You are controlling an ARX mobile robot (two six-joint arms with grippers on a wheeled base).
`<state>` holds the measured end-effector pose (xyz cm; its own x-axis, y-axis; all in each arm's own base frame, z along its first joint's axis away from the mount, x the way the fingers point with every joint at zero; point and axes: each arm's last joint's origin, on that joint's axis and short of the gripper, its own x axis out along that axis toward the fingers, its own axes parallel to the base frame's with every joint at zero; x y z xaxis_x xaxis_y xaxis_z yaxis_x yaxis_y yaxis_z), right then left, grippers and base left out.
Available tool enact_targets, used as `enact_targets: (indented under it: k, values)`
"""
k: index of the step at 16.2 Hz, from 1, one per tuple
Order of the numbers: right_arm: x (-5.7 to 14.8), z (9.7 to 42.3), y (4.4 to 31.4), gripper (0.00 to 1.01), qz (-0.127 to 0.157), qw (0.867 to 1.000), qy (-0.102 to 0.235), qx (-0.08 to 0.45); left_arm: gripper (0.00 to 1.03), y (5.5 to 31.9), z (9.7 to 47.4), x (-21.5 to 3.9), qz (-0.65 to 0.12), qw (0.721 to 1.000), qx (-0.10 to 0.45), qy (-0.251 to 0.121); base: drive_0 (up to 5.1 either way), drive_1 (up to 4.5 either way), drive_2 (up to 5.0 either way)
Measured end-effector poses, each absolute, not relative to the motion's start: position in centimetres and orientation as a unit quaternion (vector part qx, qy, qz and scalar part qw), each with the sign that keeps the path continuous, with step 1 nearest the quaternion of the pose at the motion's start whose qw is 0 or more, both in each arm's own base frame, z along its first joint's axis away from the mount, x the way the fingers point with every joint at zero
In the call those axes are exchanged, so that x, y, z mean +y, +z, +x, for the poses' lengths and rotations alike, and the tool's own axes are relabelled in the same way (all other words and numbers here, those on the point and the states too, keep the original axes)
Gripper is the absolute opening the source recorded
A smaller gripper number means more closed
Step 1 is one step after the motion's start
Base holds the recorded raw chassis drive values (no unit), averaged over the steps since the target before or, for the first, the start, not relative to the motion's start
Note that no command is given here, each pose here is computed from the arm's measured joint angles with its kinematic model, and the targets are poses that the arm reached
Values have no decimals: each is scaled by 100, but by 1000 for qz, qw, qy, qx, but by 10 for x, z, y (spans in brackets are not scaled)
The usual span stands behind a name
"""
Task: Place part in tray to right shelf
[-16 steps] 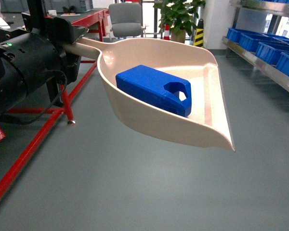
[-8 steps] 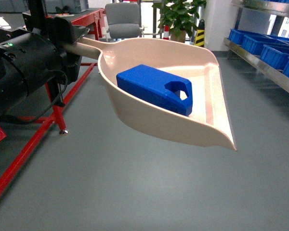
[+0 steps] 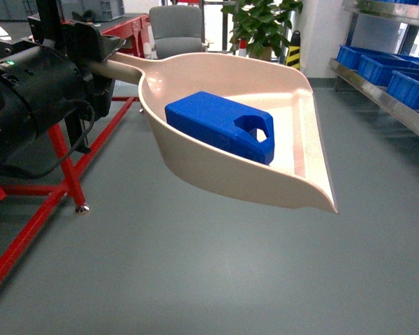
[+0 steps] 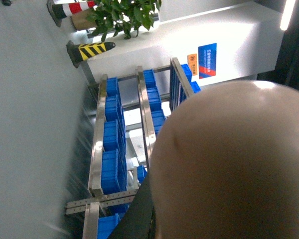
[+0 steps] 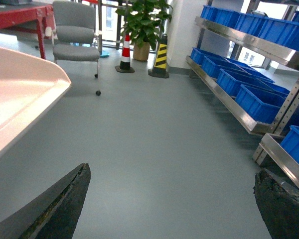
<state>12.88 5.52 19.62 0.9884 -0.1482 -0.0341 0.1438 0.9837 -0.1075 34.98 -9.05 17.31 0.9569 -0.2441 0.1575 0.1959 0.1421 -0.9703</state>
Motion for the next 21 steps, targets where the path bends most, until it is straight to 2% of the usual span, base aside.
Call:
enact_targets:
  k: [21]
  values:
    - [55, 129, 196, 98, -53, 996, -73, 22, 14, 173, 350, -91, -639, 755, 22, -145, 5, 433, -422]
